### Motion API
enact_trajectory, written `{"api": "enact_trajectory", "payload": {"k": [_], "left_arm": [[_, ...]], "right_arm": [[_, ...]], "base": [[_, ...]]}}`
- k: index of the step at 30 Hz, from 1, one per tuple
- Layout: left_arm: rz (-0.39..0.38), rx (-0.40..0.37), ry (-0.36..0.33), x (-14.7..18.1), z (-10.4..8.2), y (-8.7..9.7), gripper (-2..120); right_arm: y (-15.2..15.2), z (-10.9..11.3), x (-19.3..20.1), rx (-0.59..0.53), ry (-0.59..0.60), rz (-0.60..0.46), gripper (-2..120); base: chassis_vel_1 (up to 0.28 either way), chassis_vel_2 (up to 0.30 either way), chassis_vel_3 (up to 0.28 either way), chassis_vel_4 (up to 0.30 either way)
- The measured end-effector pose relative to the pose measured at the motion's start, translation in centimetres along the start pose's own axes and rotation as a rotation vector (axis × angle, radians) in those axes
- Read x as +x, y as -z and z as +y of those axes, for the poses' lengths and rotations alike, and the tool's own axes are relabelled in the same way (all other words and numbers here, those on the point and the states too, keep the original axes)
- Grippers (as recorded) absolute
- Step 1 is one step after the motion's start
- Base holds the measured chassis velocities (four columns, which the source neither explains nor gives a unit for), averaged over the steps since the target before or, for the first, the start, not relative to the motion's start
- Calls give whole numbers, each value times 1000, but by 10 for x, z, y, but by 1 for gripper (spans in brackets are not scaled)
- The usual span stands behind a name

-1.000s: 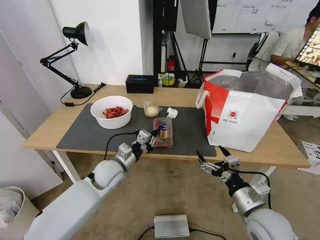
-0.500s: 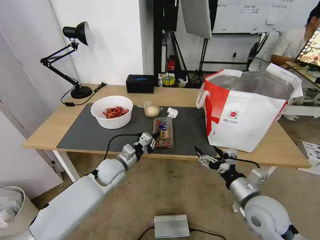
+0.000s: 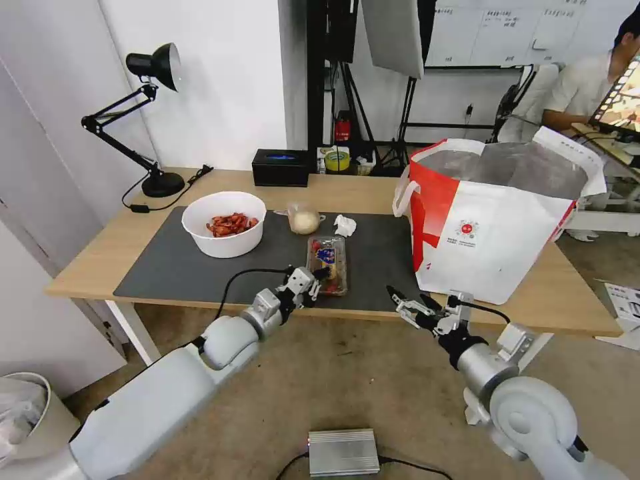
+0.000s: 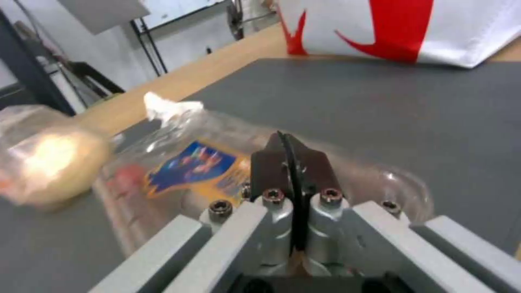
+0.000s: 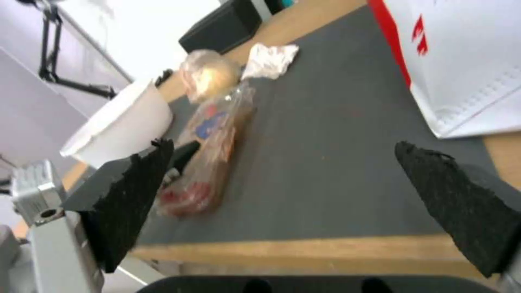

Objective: Pick up the trash from the table and place it into the takeout bag.

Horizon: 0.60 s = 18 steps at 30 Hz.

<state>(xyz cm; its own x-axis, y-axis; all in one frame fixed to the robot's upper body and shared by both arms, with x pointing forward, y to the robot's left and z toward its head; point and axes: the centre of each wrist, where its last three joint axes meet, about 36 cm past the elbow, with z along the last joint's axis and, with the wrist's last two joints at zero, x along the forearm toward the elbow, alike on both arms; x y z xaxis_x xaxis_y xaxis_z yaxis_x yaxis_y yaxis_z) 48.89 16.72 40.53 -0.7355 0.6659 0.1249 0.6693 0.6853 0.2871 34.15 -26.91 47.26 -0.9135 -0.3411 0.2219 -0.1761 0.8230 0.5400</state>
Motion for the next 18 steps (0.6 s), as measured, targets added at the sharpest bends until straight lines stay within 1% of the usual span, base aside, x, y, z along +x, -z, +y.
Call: {"api": "enact_trajectory", "payload": {"k": [2,6,14,18], "left_arm": [[0,-4,0,-2,1,0,0],[3,-5,3,-1,2,-1,0],[10,-8,12,6,6,-3,0],[14,-9,20,12,8,-4,0]], "right_arm": [[5,1,-4,-29,10,-5,100],[9,1,-8,-53,20,-9,100],[21,-2,-19,-111,38,-11,100],[31,-1,-34,-209,53,10,100]], "base": [[0,0,0,0],[0,0,0,0],[0,0,0,0],[0,0,0,0]]}}
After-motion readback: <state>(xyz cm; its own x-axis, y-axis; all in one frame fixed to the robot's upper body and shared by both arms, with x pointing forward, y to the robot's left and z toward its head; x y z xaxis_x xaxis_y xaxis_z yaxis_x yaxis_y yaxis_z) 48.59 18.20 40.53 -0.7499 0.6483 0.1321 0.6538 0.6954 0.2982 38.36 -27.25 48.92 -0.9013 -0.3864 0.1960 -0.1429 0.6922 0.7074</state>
